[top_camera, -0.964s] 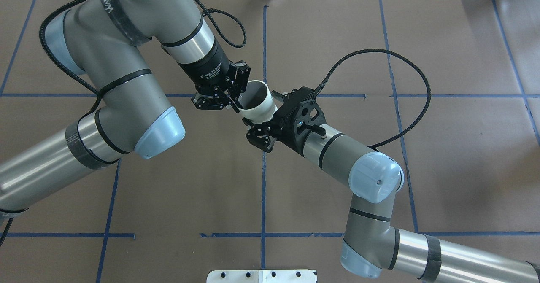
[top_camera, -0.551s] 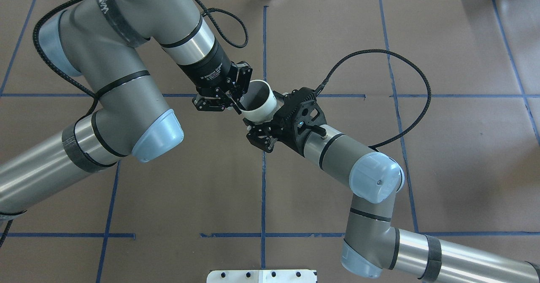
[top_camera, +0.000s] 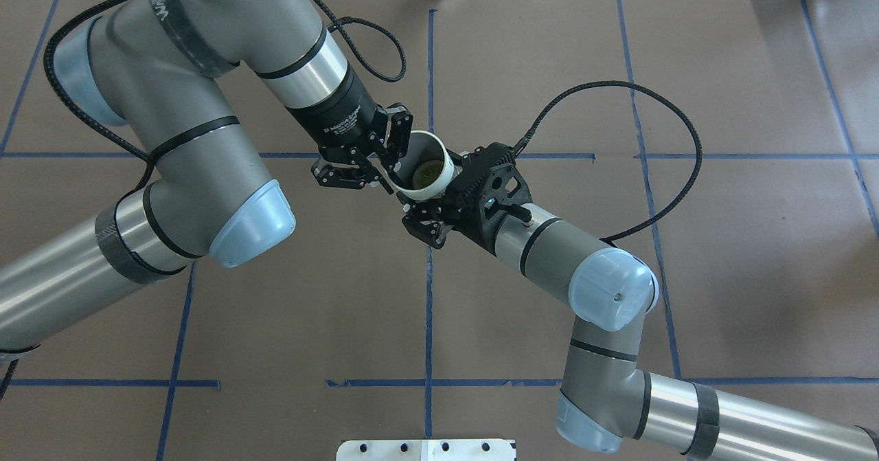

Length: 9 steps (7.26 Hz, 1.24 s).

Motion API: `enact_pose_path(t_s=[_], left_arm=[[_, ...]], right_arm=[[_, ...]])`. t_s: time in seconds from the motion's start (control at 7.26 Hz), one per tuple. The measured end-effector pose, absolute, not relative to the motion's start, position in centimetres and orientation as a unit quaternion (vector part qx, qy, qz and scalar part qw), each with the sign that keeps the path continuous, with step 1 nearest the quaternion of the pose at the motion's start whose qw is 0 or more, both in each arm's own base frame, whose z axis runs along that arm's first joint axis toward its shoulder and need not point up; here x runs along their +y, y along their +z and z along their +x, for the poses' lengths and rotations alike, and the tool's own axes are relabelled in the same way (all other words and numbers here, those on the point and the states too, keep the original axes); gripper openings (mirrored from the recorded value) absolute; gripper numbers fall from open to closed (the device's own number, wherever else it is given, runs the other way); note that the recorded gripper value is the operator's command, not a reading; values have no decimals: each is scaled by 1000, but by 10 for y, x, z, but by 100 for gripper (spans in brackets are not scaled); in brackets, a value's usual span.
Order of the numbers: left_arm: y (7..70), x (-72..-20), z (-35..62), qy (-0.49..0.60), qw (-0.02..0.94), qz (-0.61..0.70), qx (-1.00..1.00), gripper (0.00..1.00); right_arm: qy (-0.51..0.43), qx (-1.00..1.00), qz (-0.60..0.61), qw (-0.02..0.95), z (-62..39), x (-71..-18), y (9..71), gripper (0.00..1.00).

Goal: Left arm hands cup to right arm to dump lemon

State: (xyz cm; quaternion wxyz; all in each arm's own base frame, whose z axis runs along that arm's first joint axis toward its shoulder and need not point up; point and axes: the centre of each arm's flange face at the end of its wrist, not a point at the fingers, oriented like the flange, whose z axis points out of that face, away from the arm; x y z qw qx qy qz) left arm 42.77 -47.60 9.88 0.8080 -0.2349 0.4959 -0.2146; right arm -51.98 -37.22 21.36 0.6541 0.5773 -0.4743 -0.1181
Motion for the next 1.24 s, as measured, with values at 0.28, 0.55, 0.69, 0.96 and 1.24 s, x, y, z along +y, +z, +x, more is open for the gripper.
enact_pose_path(t_s=[0.28, 0.55, 0.69, 0.96, 1.24], left_arm=[[96, -488, 409, -213, 802, -240, 504, 100], [97, -513, 367, -207, 791, -249, 519, 100], [109, -520, 358, -197, 794, -243, 521, 100], [169, -528, 355, -168, 821, -203, 507, 100], [235, -532, 357, -127, 862, -130, 473, 100]], right_arm=[[-116, -478, 573, 655, -520, -371, 215, 19], [-116, -479, 571, 657, -521, -370, 217, 17], [-116, -479, 570, 657, -521, -370, 217, 13], [-114, -477, 568, 661, -520, -373, 219, 8], [-105, -471, 558, 675, -513, -380, 238, 12]])
